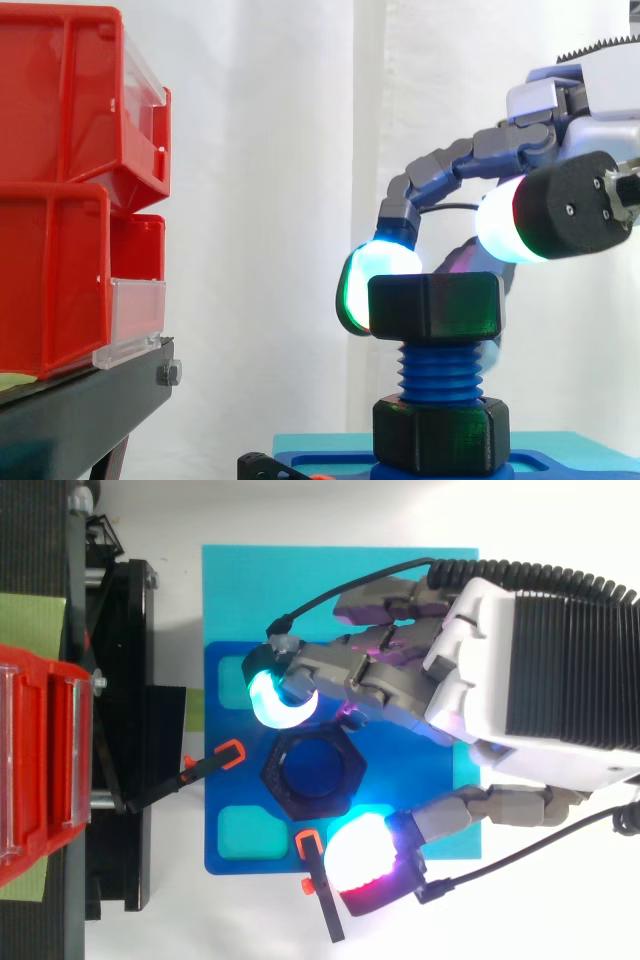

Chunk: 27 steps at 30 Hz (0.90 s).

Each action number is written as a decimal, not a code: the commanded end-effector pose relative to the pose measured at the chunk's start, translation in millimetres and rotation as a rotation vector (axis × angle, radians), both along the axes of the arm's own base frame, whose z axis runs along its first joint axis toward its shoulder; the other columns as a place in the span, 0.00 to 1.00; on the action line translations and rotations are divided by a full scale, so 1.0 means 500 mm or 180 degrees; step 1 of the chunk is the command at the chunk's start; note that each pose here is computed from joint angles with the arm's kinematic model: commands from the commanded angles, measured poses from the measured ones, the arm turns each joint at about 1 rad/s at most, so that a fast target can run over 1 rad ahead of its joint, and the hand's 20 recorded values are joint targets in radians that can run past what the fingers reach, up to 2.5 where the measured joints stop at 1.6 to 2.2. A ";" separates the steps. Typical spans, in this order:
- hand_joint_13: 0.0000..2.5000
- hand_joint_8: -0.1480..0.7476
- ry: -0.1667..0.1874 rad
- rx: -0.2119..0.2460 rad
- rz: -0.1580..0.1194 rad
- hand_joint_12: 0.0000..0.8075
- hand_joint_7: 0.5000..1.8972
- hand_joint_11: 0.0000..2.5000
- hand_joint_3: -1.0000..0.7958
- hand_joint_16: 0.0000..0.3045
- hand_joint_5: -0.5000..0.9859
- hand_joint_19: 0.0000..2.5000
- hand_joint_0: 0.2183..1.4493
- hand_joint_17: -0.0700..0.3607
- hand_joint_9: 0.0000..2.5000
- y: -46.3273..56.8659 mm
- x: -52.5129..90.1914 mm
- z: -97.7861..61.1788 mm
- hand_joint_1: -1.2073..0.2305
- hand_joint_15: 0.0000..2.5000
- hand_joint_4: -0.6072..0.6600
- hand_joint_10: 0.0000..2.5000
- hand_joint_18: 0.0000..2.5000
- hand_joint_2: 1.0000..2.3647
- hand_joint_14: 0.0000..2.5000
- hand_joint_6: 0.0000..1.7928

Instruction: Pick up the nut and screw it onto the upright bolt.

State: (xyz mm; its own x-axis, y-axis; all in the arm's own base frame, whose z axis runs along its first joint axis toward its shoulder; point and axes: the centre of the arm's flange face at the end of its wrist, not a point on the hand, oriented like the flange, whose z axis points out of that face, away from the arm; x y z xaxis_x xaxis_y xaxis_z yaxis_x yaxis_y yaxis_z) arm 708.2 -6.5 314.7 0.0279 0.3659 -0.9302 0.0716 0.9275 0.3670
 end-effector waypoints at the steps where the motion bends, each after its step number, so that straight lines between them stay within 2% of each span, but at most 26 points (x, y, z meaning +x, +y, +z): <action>1: 0.37 0.50 0.0104 -0.0024 0.0001 0.44 0.42 0.10 0.28 0.14 0.34 0.07 0.22 0.38 0.49 -0.002 -0.007 -0.006 0.50 0.07 0.68 0.00 0.26 0.00 0.00 0.28; 4: 0.38 0.49 0.0142 -0.0032 -0.0004 0.44 0.44 0.11 0.28 0.13 0.35 0.07 0.22 0.38 0.51 -0.005 -0.010 -0.007 0.50 0.07 0.67 0.00 0.27 0.00 0.00 0.28; 12: 0.41 0.48 0.0154 -0.0058 -0.0023 0.41 0.51 0.11 0.28 0.13 0.37 0.08 0.23 0.36 0.56 -0.017 -0.027 0.031 0.50 0.07 0.61 0.00 0.29 0.00 0.00 0.28; 16: 0.43 0.46 0.0226 -0.0078 -0.0033 0.40 0.55 0.12 0.28 0.12 0.38 0.08 0.23 0.36 0.60 -0.023 -0.035 0.034 0.49 0.08 0.60 0.00 0.30 0.00 0.00 0.28; 21: 0.47 0.41 0.0283 -0.0091 -0.0042 0.37 0.57 0.13 0.28 0.12 0.40 0.10 0.23 0.35 0.66 -0.028 -0.041 0.037 0.49 0.08 0.57 0.00 0.34 0.00 0.00 0.28; 25: 0.50 0.33 0.0312 -0.0096 -0.0052 0.32 0.59 0.14 0.28 0.10 0.41 0.11 0.24 0.33 0.72 -0.035 -0.053 0.055 0.49 0.09 0.56 0.01 0.38 0.00 0.00 0.28; 27: 0.51 0.33 0.0331 -0.0106 -0.0056 0.31 0.59 0.14 0.28 0.10 0.41 0.11 0.23 0.33 0.73 -0.036 -0.058 0.061 0.49 0.09 0.56 0.01 0.38 0.00 0.00 0.28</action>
State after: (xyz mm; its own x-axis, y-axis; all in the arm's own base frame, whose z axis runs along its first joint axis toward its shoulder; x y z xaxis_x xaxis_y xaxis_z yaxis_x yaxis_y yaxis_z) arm 683.5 -22.8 338.7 -0.0567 0.3376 -0.9396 0.1195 0.9366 0.3293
